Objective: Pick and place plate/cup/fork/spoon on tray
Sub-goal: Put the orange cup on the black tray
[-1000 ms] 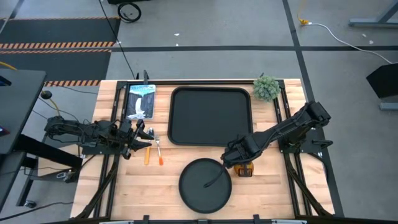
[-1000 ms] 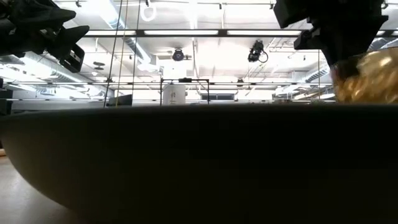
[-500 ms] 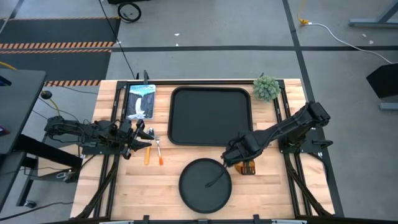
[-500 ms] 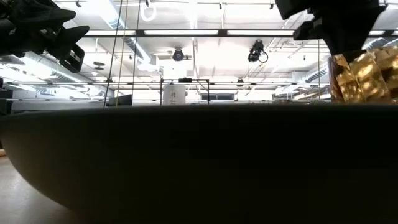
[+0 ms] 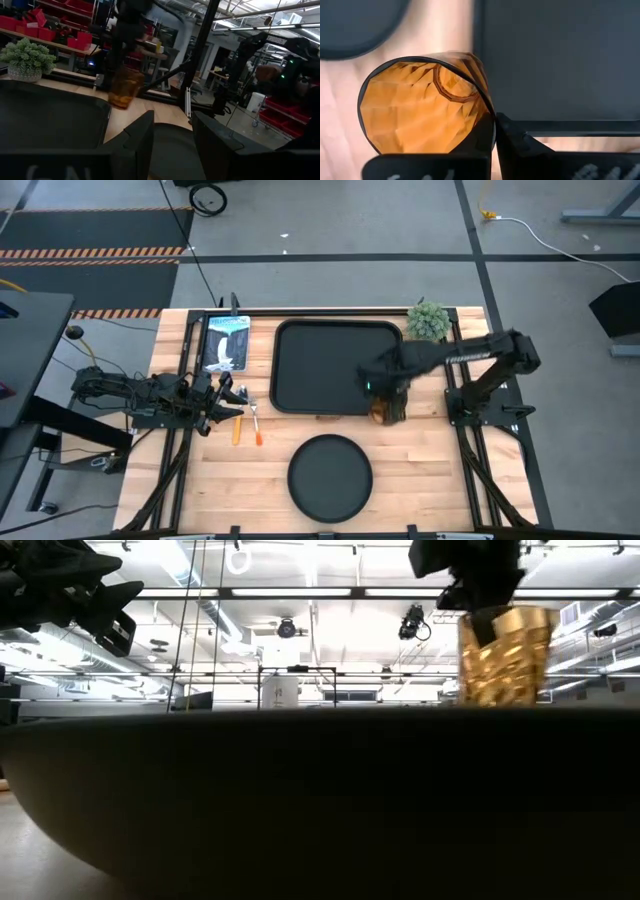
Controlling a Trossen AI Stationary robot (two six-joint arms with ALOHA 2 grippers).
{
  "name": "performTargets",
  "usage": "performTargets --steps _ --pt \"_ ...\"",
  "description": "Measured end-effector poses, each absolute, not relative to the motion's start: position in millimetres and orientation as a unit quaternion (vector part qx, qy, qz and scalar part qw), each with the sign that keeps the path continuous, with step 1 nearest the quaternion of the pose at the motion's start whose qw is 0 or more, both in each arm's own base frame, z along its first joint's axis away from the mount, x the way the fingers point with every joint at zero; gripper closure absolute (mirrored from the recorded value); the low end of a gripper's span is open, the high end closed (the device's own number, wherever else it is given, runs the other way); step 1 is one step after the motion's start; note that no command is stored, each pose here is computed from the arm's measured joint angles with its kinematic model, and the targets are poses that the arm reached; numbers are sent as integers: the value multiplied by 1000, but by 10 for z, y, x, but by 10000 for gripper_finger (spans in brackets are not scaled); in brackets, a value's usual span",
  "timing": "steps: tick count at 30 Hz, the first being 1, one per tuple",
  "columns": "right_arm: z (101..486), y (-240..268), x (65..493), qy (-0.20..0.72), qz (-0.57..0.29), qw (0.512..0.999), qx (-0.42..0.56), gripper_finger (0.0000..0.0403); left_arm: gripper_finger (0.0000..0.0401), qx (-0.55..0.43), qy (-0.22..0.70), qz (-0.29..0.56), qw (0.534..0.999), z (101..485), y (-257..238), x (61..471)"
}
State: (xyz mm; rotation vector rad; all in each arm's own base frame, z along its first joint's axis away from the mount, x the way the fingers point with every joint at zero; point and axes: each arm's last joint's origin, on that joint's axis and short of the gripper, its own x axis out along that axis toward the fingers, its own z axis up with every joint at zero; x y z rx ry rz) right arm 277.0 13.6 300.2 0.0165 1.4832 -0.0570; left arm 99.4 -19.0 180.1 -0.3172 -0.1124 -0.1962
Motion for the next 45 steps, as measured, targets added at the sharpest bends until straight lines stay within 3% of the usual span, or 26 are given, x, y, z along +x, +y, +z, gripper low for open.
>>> performTargets --steps 14,26,34,45 --pt "3099 -1485 2727 640 -107 760 38 392 259 -158 -56 -98 981 1802 -190 994" --pt "2933 -2583 2568 640 -171 742 100 392 259 -158 -56 -97 981 1801 -190 994" --pt "2808 -2938 2268 655 -177 714 173 392 259 -158 -56 -97 981 1800 -190 994" --pt "2629 -2990 2120 661 -168 702 205 391 259 -158 -56 -98 981 1801 -190 994"
